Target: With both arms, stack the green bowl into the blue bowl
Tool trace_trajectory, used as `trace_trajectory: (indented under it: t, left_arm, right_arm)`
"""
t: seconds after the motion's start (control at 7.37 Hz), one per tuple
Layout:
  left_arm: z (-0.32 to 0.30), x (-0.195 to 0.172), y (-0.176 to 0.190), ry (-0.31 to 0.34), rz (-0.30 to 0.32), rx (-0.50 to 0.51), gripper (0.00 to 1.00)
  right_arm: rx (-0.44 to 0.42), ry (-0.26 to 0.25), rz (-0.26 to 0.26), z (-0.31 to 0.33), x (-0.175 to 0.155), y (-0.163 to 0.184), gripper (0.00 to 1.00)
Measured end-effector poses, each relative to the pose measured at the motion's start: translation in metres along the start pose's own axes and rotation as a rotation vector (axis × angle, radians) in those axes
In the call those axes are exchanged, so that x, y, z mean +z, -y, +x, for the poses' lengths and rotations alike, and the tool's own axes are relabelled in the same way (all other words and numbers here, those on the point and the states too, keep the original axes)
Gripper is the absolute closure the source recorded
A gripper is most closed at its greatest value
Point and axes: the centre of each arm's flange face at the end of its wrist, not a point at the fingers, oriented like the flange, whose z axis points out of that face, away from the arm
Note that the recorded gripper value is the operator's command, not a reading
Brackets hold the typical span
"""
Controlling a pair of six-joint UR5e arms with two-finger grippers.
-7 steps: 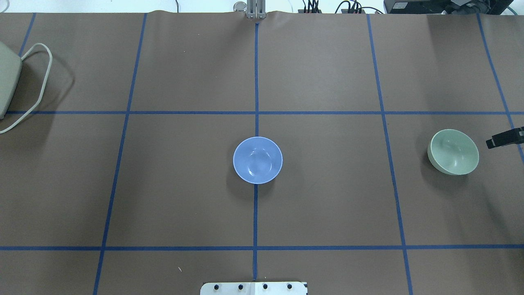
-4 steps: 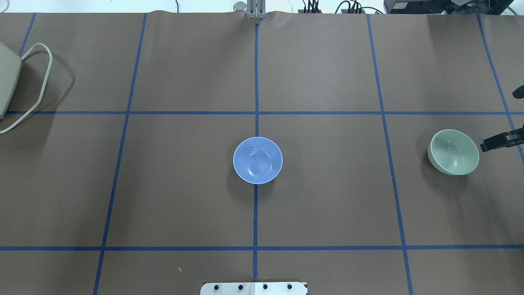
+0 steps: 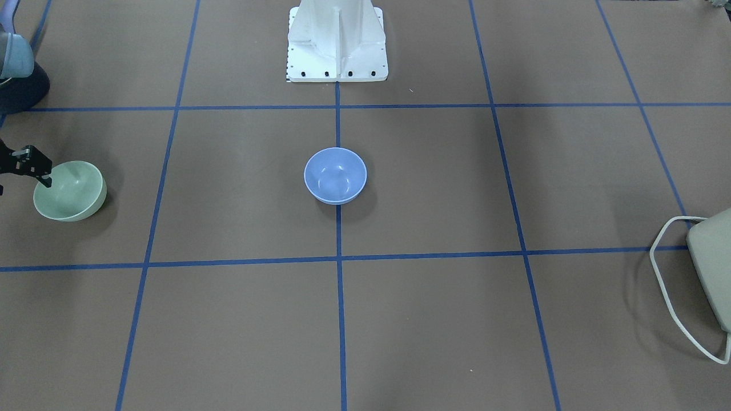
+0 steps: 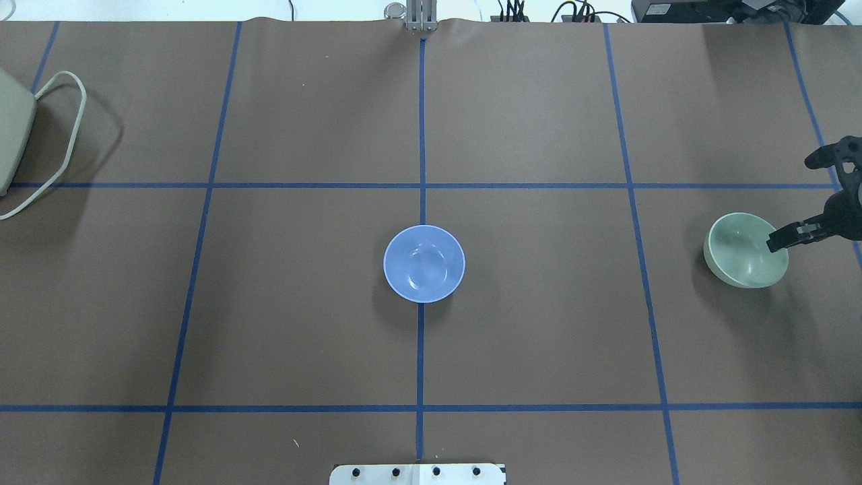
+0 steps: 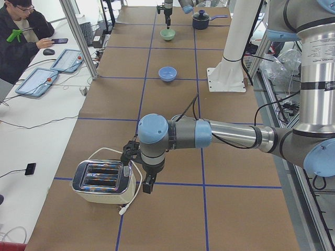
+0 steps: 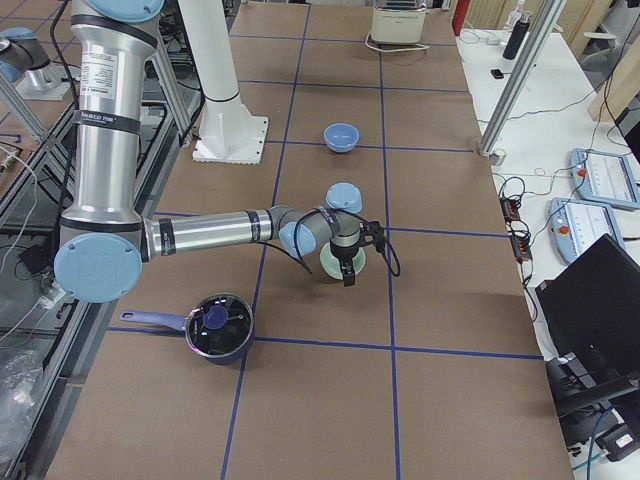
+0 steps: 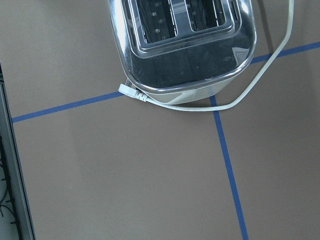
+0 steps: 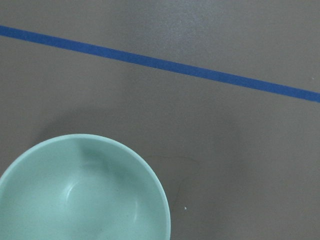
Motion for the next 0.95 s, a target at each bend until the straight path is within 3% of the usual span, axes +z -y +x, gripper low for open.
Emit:
trace_trajectory:
  t: [0.68, 0.81, 0.95]
  left_arm:
    - [-0.001, 0.001, 0.0, 0.0, -0.001, -0.002, 0.02]
    - [-0.001, 0.001, 0.0, 0.0, -0.002, -0.002, 0.02]
    - [-0.001, 0.001, 0.0, 0.0, -0.002, -0.002, 0.02]
  right_arm:
    - [-0.002, 0.0, -0.018, 0.001, 0.012, 0.001, 0.52]
    - [-0.002, 0.0, -0.018, 0.001, 0.013, 0.003, 0.7]
    - [-0.001, 0.0, -0.019, 0.001, 0.015, 0.005, 0.94]
